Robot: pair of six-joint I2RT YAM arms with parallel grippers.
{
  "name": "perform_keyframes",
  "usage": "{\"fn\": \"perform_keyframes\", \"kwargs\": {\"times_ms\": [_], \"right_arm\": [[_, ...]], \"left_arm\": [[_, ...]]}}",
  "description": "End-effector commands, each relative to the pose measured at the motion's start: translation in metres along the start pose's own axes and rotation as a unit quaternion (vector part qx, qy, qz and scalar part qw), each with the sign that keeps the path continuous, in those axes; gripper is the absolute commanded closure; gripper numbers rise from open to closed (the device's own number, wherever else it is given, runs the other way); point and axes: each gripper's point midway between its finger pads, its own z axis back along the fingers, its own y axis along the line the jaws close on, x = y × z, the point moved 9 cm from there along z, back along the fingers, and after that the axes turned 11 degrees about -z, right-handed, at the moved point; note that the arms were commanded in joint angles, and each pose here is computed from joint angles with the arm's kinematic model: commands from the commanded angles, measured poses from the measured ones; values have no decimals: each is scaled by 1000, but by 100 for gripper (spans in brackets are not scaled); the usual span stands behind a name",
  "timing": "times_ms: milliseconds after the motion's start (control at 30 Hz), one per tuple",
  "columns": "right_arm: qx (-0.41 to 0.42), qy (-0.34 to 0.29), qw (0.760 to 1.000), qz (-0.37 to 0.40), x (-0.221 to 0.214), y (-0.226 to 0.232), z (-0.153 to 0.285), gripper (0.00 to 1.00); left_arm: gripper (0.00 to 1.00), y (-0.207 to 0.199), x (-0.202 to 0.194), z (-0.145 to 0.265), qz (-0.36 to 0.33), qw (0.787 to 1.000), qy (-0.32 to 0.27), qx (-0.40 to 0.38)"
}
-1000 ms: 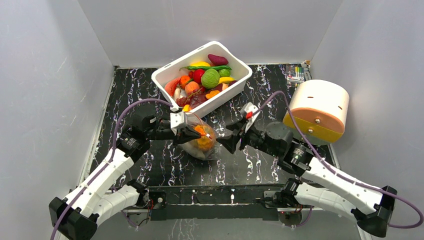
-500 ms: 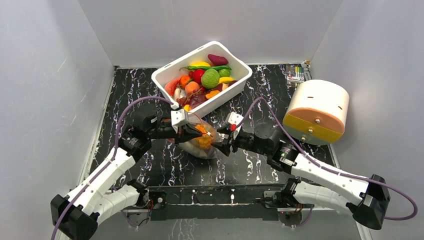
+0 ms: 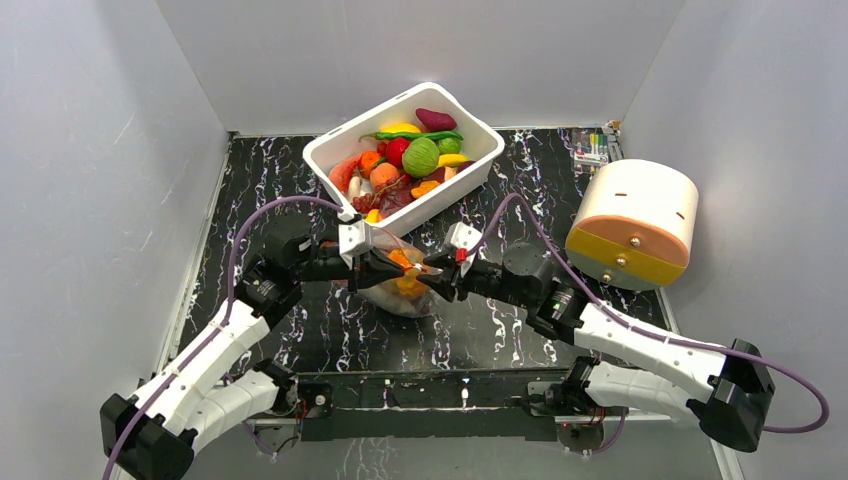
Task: Place the food in the zip-top bag and seal the zipper
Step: Zip the zipper food storage bag at the center of the board.
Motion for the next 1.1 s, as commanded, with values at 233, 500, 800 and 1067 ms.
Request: {"fn": "perform_keyframes", "kwargs": {"times_ms": [233,500,800,1067], "right_arm": [[27,-62,997,30,25,6,-11,92],[60,-53,996,44,23,12,-6,100],[72,-61,995,37,33,14,-9,100],[54,-66,996,14,35,12,-13,100]], "left_arm": [[100,-8,11,2,-33,998,-39,-23],[62,-8,32,13,-73,997,-30,-21],[49,-8,37,5,-97,990,-57,-89],[54,-4,23,-4,-67,991,-52,-99]]}}
